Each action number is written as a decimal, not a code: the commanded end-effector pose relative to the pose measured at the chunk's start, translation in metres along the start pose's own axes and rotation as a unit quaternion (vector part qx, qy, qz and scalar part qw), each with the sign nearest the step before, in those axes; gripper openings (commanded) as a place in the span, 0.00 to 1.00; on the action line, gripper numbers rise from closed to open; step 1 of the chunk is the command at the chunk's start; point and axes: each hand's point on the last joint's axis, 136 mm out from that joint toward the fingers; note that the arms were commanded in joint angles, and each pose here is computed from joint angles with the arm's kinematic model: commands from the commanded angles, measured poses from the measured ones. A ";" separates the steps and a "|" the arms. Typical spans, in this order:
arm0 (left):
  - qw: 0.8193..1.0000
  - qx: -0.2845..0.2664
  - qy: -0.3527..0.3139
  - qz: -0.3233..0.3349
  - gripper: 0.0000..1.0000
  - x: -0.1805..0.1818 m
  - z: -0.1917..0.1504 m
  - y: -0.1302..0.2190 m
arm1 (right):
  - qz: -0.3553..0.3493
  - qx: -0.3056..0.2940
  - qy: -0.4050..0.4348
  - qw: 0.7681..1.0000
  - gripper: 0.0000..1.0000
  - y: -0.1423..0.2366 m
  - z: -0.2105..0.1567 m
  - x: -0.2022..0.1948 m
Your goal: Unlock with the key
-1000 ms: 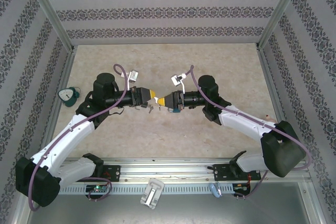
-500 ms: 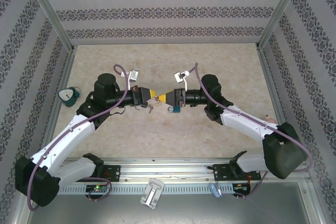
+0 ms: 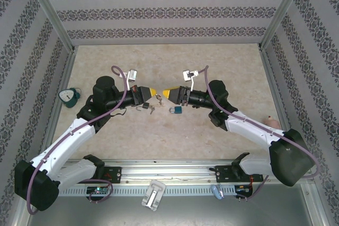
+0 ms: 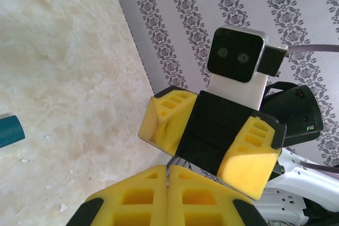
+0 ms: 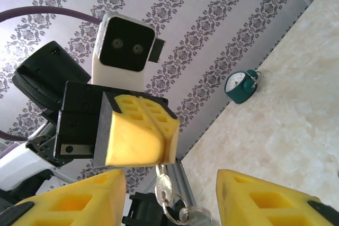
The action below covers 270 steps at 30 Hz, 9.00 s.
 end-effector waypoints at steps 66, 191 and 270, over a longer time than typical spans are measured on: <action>0.993 -0.047 0.024 0.107 0.67 0.047 0.010 0.002 | -0.070 -0.026 -0.007 0.997 0.00 0.039 0.000 -0.032; 0.762 0.242 -0.114 0.589 0.58 0.243 -0.050 -0.139 | -0.338 -0.097 -0.113 0.929 0.00 0.195 -0.071 -0.122; 0.921 -0.036 0.131 0.365 0.27 0.132 0.032 -0.081 | -0.276 -0.019 0.046 0.960 0.00 0.076 -0.062 -0.084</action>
Point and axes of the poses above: each hand's point on the last joint's axis, 136 mm out from that joint toward the fingers, its own y axis back along the fingers, its own x axis along the line the jaws close on, z = x × y, and after that the axes turned 10 degrees about y, right-handed
